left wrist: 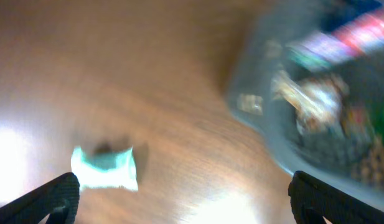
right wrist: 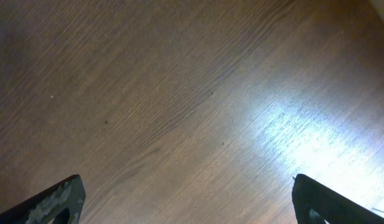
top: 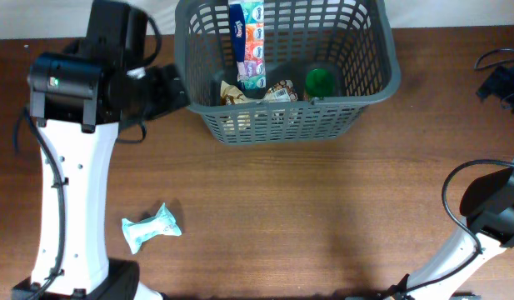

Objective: Pack container
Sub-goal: 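Move the left gripper back over the mint-green wipes pouch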

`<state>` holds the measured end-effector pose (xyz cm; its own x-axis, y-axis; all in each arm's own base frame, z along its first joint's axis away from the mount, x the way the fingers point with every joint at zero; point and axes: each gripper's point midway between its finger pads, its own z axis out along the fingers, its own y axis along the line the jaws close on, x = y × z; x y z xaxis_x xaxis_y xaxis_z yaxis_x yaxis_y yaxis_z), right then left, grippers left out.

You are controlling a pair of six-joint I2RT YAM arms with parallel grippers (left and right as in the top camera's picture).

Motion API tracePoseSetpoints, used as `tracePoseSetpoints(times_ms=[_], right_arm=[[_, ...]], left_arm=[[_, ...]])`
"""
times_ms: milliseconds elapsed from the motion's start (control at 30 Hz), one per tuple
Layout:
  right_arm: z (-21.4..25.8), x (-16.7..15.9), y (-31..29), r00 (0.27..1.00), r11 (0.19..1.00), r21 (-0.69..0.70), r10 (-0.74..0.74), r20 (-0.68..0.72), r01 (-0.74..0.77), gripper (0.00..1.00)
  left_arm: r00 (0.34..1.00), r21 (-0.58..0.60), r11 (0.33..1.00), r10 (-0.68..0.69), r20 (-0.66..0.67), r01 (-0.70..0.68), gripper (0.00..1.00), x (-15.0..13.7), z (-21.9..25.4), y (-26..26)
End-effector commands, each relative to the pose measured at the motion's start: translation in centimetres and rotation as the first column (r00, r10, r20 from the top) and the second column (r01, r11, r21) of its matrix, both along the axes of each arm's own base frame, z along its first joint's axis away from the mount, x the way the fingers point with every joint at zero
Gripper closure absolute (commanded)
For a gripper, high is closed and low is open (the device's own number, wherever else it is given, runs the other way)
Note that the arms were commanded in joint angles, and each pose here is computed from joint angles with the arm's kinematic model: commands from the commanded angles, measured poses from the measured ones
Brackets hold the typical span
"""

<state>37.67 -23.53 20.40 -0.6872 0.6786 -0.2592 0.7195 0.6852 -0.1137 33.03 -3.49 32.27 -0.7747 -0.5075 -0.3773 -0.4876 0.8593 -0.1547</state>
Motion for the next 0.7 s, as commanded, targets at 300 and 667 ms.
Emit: tracePoseSetpoints(times_ms=[300,667], right_arm=[[-0.1,-0.1,-0.1,1.000,1.000,0.003,-0.012,0.001,0.012,0.01],[-0.1,-0.1,-0.1,1.000,1.000,0.003,-0.012,0.000,0.012,0.01]], left_arm=[[0.102,0.078,0.150,0.895,-0.435,-0.986,0.01,-12.1,-17.0,2.3],[0.096,0.052,0.131,0.895,-0.437,-0.990,0.01,-12.4,-26.2,2.7]])
